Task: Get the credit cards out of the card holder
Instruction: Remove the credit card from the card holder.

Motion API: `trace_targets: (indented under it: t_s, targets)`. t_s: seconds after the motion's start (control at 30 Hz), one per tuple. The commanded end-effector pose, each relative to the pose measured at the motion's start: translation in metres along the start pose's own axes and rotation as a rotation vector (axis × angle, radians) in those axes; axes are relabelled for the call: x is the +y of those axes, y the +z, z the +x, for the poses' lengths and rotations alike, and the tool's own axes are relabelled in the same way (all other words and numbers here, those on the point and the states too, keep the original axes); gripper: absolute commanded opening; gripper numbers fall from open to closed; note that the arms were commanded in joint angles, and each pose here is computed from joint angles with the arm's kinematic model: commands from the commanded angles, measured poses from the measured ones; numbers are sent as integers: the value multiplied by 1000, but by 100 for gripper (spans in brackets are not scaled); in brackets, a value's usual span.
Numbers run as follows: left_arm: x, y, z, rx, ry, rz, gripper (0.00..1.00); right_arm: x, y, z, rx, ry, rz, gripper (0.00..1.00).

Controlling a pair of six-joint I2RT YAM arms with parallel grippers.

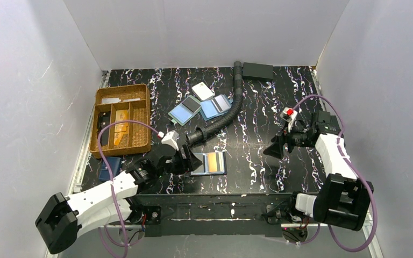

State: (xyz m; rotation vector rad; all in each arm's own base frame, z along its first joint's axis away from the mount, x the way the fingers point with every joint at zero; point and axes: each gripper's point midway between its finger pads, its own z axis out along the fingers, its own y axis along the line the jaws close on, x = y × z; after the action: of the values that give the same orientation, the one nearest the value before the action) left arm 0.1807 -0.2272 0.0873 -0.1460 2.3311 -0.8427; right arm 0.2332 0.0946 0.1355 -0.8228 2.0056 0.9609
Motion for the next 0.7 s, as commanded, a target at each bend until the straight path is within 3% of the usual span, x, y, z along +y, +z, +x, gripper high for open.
trace_targets:
  t_s: [0.0, 0.2, 0.3, 0.4, 0.5, 0.6, 0.67]
  targets:
    - [-26, -4, 7, 99, 54, 155, 69, 18, 14, -16, 69, -96, -101, 98]
    - [-24, 4, 10, 158, 57, 145, 57, 56, 64, -40, 200, -206, -189, 96]
    - [-10, 7, 6, 142, 58, 82, 54, 80, 101, -54, 186, -174, -215, 82]
    - [-1, 8, -1, 113, 43, 58, 54, 110, 136, -47, 226, -103, -282, 56]
    - [4, 11, -6, 100, 49, 38, 54, 119, 163, -36, 288, -5, -319, 37]
    - [12, 15, -5, 96, 58, 13, 53, 119, 183, -27, 333, 109, -338, 26]
    - [19, 18, -1, 96, 52, 8, 47, 121, 202, -23, 276, 196, -328, 24]
